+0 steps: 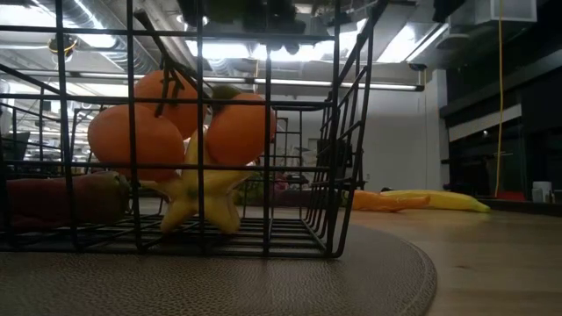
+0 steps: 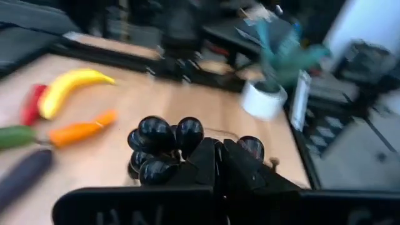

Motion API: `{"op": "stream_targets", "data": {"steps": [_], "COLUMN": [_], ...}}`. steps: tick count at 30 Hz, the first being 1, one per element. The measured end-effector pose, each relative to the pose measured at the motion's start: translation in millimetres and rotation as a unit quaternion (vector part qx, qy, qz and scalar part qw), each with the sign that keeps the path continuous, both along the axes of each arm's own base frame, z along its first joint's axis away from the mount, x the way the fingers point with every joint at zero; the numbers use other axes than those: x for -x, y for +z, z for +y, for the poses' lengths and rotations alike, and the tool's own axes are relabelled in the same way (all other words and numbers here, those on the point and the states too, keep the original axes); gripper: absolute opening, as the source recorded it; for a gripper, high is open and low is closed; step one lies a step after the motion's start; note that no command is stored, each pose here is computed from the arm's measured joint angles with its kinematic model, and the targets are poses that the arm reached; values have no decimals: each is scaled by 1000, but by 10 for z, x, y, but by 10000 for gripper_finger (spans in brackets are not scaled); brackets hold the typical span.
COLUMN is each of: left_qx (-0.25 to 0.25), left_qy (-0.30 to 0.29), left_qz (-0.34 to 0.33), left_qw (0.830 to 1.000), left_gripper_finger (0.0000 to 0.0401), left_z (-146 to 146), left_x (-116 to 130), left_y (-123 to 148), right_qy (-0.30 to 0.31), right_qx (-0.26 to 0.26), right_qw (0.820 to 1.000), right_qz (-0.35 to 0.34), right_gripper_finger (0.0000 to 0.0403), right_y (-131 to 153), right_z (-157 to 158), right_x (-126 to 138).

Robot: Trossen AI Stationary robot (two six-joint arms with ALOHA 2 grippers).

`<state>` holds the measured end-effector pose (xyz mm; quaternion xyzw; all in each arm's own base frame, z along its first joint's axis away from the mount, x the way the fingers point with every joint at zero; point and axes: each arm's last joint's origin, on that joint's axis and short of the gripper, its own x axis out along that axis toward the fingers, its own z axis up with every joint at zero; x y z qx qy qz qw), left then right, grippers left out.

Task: Build produce basket
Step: Put the black grapes into the black wire basket, then put the orange chili pepper into the black wire basket

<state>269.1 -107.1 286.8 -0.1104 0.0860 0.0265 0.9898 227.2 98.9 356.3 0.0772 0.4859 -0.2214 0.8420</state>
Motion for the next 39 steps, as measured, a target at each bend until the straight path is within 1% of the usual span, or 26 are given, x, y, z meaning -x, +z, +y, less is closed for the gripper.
{"op": "stream_targets", "data": {"steps": [3,5,8,13,17,20,27,29,33,39], "left_qx": [4,27,43,30,33,39,25,23,25,8], "left_qy": [-40,-49,-7,48,51,46,53,66,113,145], "left_qz": [15,33,32,29,36,40,57,61,62,58], "left_qw": [999,998,999,998,997,997,997,996,991,988], "left_gripper_finger": [8,14,32,79,117,135,140,140,140,140], "left_z": [-185,-273,-322,-304,-299,-303,-289,-271,-206,-134], "left_x": [87,129,153,171,175,177,187,187,179,155], "left_y": [-30,-76,-102,-114,-130,-137,-172,-184,-205,-205], "right_qy": [3,4,7,16,16,17,18,18,17,3], "right_qx": [-6,-11,-13,-9,-10,-10,-10,-9,-6,30], "right_qw": [1000,1000,1000,1000,1000,1000,1000,1000,1000,999], "right_qz": [-6,-10,-13,-12,-11,-11,-10,-10,-12,-28], "right_gripper_finger": [181,181,181,181,181,181,181,181,181,181], "right_y": [-2,1,4,5,4,4,4,4,6,17], "right_z": [13,20,25,26,27,27,26,26,24,-5], "right_x": [-13,-21,-30,-32,-32,-31,-32,-31,-32,-41]}}
